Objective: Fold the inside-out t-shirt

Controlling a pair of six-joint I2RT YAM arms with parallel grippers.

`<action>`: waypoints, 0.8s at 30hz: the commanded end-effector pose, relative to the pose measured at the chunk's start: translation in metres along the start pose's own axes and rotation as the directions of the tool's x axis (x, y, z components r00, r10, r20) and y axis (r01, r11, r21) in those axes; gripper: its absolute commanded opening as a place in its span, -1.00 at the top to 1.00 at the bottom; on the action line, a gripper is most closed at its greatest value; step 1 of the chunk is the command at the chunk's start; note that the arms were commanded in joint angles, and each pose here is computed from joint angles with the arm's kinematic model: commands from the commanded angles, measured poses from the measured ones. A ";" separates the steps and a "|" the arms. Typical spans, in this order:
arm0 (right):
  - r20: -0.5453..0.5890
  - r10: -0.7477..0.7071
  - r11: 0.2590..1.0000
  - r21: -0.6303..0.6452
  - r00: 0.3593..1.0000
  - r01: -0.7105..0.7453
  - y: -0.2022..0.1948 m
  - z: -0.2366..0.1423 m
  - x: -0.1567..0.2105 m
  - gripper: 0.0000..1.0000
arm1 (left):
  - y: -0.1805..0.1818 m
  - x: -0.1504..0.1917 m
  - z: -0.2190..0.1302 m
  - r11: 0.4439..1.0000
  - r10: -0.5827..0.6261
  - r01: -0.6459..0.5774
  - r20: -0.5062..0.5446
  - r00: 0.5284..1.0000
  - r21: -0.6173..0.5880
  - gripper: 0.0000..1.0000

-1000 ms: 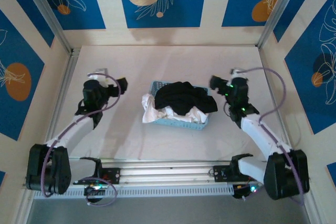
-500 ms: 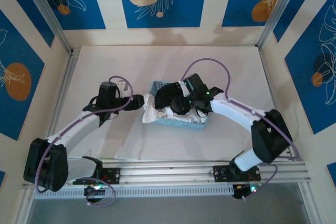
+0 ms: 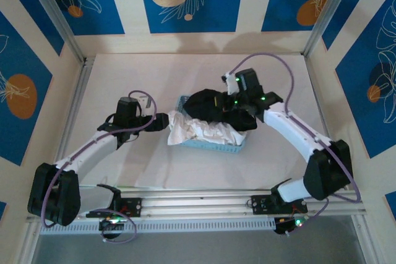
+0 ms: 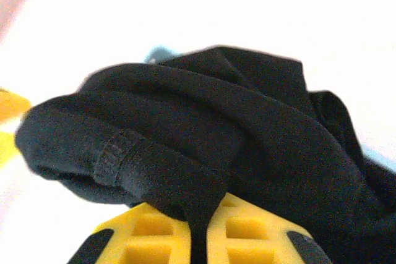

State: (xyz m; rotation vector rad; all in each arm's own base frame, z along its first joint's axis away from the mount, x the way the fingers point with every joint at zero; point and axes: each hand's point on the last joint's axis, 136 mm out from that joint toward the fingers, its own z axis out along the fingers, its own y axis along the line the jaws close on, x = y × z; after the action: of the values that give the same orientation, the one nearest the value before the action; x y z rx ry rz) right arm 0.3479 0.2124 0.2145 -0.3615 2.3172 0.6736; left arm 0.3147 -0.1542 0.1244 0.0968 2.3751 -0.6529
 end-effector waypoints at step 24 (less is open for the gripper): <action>0.297 0.054 0.857 0.476 0.953 -0.197 -0.145 -0.187 -0.101 0.97 | -0.167 0.024 -0.021 0.618 0.714 -0.737 0.195 0.672 0.274 -0.44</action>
State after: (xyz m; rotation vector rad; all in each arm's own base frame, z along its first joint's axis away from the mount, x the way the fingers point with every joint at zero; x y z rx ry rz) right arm 0.3785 0.0103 0.3854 0.0899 2.0576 0.2060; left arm 0.2704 -0.2642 0.1980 0.8051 2.0643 -0.6526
